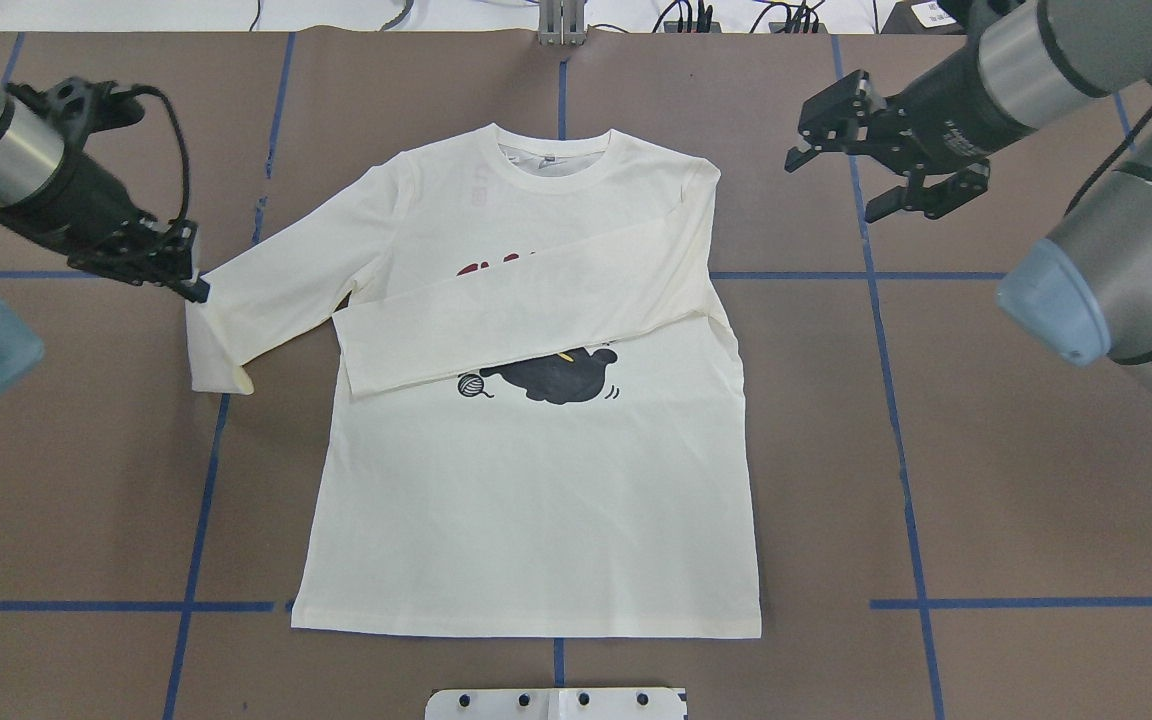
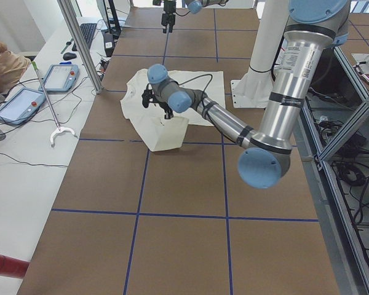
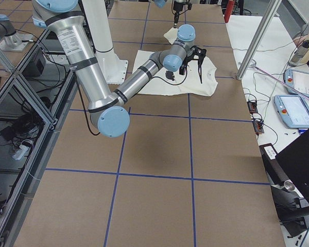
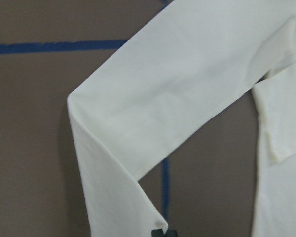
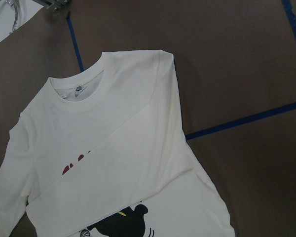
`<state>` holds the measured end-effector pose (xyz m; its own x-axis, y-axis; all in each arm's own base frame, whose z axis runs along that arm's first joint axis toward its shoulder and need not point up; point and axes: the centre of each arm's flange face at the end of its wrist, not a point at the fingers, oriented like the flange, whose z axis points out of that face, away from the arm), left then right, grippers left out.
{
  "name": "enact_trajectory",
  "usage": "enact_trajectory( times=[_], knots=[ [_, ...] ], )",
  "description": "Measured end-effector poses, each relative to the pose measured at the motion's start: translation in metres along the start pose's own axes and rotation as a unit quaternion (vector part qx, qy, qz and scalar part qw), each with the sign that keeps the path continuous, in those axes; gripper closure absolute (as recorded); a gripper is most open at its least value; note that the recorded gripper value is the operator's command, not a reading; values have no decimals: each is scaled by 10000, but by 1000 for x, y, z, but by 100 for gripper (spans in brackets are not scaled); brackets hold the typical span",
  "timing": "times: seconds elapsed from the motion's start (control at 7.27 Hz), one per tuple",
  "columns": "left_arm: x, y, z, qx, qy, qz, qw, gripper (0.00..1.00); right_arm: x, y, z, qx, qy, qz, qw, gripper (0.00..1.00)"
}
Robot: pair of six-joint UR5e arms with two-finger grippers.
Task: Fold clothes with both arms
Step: 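Fold the held sleeve across the shirt with the left gripper while the right gripper withdraws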
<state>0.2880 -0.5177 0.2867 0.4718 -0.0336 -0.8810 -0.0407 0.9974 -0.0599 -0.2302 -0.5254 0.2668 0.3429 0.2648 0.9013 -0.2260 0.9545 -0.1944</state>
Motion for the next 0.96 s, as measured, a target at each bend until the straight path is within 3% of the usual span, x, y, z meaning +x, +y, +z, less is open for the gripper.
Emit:
enact_trajectory(
  times=[0.28,0.55,0.69,0.83,0.96],
  knots=[
    [138,-11,8,209,247,-271,9991,100,80,-27,-40,-27,89,-323,9994,0],
    [277,-32,68,481,532,-513,9961,100,117,-34,-59,-24,103,-540,9985,0],
    [323,-33,119,629,672,-614,9939,57,121,-33,-64,-9,94,-572,9983,0],
    [346,-24,165,796,737,-618,9922,58,122,-33,-65,1,89,-581,9983,0],
    [360,-14,192,944,777,-628,9905,50,122,-32,-66,7,81,-578,9983,0]
  ],
)
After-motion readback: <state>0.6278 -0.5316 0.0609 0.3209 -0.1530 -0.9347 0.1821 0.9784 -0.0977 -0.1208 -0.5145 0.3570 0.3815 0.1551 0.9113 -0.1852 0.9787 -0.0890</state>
